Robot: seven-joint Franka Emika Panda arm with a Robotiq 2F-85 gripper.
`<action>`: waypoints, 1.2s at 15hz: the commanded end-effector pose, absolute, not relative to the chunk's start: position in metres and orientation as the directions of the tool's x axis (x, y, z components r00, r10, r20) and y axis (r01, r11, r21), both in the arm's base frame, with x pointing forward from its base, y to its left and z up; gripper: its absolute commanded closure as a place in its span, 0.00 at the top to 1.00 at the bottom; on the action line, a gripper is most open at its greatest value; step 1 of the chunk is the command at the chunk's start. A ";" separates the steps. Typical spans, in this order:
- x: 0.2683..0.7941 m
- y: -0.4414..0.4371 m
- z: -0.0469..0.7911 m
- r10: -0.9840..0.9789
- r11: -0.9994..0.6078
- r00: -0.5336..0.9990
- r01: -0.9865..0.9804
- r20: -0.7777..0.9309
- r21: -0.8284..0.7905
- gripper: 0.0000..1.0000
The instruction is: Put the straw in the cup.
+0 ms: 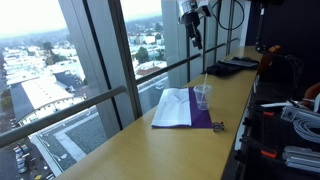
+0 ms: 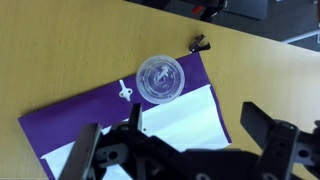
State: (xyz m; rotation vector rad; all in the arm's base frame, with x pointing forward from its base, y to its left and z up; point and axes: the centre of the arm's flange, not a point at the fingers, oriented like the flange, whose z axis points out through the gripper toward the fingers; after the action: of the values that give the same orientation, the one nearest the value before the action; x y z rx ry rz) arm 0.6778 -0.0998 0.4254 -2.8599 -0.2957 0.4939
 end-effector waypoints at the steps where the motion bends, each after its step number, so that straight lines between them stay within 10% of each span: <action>1: 0.618 -0.087 0.413 0.198 -0.977 0.965 0.181 -0.172 -0.108 1.00; 18: 0.608 -0.075 0.368 0.143 -0.988 0.988 0.147 -0.055 0.057 1.00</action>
State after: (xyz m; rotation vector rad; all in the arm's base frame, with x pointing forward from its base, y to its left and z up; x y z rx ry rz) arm 0.6079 -0.0750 0.3676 -3.1934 -0.2332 0.0817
